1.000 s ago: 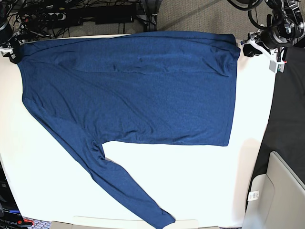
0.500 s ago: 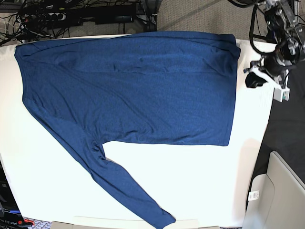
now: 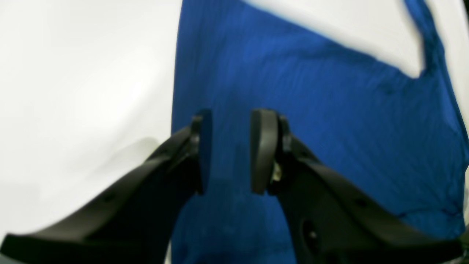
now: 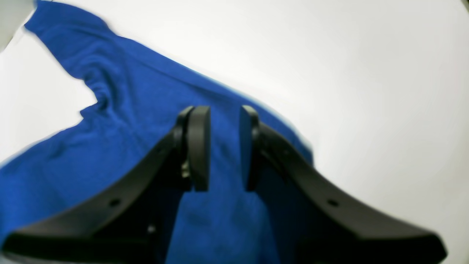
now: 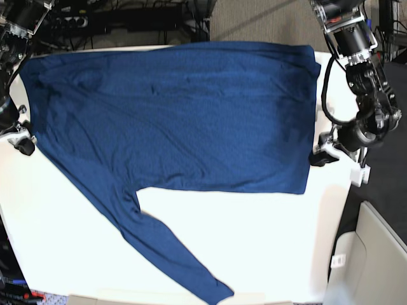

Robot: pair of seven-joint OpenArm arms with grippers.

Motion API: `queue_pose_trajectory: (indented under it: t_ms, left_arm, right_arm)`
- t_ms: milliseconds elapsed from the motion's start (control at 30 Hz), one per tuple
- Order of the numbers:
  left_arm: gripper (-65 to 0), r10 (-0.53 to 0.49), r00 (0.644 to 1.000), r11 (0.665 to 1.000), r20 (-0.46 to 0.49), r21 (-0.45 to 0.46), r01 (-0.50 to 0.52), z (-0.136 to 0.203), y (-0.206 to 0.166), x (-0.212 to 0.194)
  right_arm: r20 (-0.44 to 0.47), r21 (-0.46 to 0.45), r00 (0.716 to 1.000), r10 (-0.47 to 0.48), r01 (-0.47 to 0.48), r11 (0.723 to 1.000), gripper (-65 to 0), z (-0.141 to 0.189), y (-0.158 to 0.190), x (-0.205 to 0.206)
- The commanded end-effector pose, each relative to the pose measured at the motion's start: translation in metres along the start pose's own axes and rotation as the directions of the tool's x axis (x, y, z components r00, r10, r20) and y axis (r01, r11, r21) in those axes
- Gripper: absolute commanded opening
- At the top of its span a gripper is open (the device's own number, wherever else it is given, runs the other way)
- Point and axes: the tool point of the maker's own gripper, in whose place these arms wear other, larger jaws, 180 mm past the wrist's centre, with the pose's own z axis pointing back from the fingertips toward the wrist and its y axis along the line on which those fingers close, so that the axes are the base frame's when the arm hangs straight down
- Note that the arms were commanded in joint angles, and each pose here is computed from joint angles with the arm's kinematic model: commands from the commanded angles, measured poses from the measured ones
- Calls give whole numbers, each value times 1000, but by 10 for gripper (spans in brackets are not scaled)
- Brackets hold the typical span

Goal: Fold the T-shirt properly
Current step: 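Release the shoulder edge and move both grippers toward the hem, then grasp the hem corners with both grippers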

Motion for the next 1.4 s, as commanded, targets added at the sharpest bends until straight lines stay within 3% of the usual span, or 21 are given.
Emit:
queue_pose_trajectory:
  t_ms: [0,167,500,667,933,1367]
  left_arm:
    - [-455,-26,998,999,66,-26,28,0,-10,25]
    - [-402,-82,993,997,88,4,82,-27,-13,36]
    - [-397,-19,989,1000,146,10,17,-73,-1,38]
    - [-397,3,985,1000,172,11,-6,-90,1,44]
    - [-396,53,985,998,163,12,-55,-104,5,40]
    - [-399,9,982,999,191,48,-19,-96,16,50]
  right_arm:
    - [59,12,997,52,-53,999,-505,-1,10,28]
    - [70,1,984,165,-165,986,-504,-27,39,53]
    - [8,19,999,48,-48,999,-484,-78,44,69]
    - [0,19,999,41,-41,999,-347,-79,43,66]
    - [-15,17,999,33,-32,999,-359,-79,40,57]
    - [-28,41,1000,1,1,999,-359,-78,40,47]
